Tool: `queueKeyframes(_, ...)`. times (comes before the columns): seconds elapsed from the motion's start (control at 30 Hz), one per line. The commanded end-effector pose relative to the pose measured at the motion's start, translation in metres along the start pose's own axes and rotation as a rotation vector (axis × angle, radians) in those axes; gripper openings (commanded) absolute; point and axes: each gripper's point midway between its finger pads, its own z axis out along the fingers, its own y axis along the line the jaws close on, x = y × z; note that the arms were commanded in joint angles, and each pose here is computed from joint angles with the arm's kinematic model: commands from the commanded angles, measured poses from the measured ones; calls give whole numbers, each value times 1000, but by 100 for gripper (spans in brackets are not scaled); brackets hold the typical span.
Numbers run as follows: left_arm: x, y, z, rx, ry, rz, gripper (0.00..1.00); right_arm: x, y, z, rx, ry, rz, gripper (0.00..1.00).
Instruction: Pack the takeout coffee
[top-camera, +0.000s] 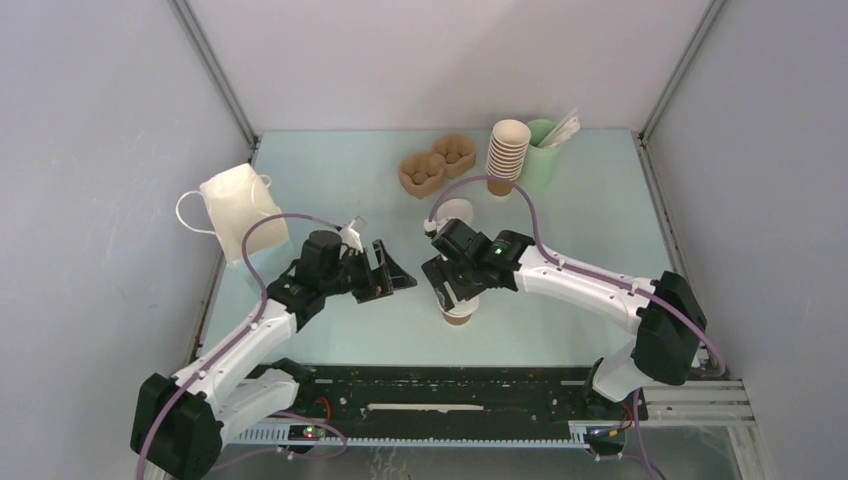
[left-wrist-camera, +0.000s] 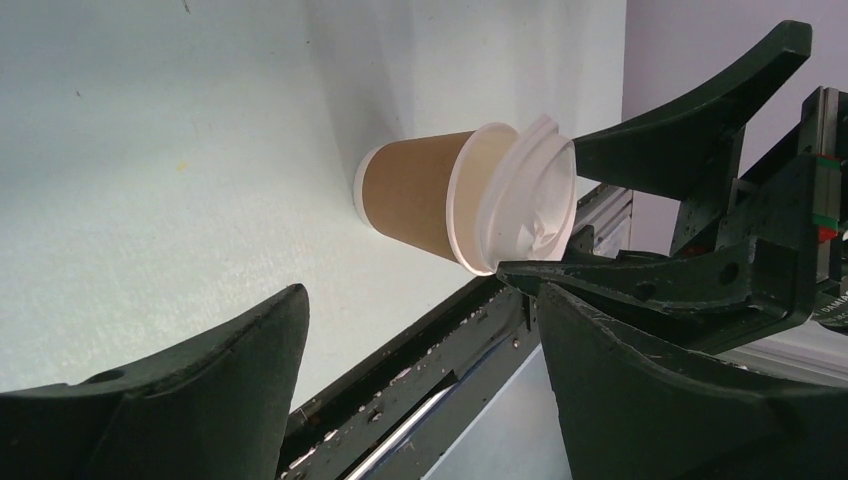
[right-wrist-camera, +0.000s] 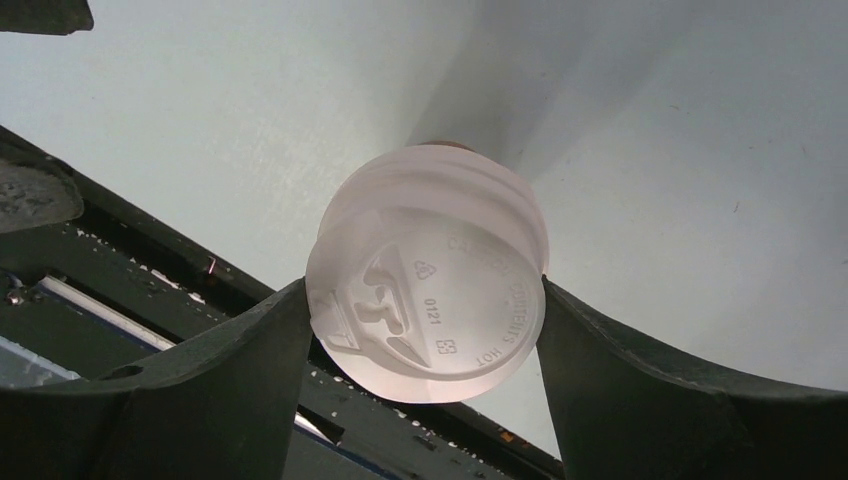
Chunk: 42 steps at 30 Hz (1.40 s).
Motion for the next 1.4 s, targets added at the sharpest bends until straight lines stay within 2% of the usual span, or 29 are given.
queueKeyframes(0.0,-2,-2,-1,14,-27,5,89,-12,0,-5,16,-44,-22,85)
queueKeyframes(0.33,-2,-3,0,14,-17,13,89,-14,10,-4,-27,-53,-24,87)
queueKeyframes(1.37,-2,-6,-1,17,-6,21,89,-7,-3,-5,41,-34,-28,94)
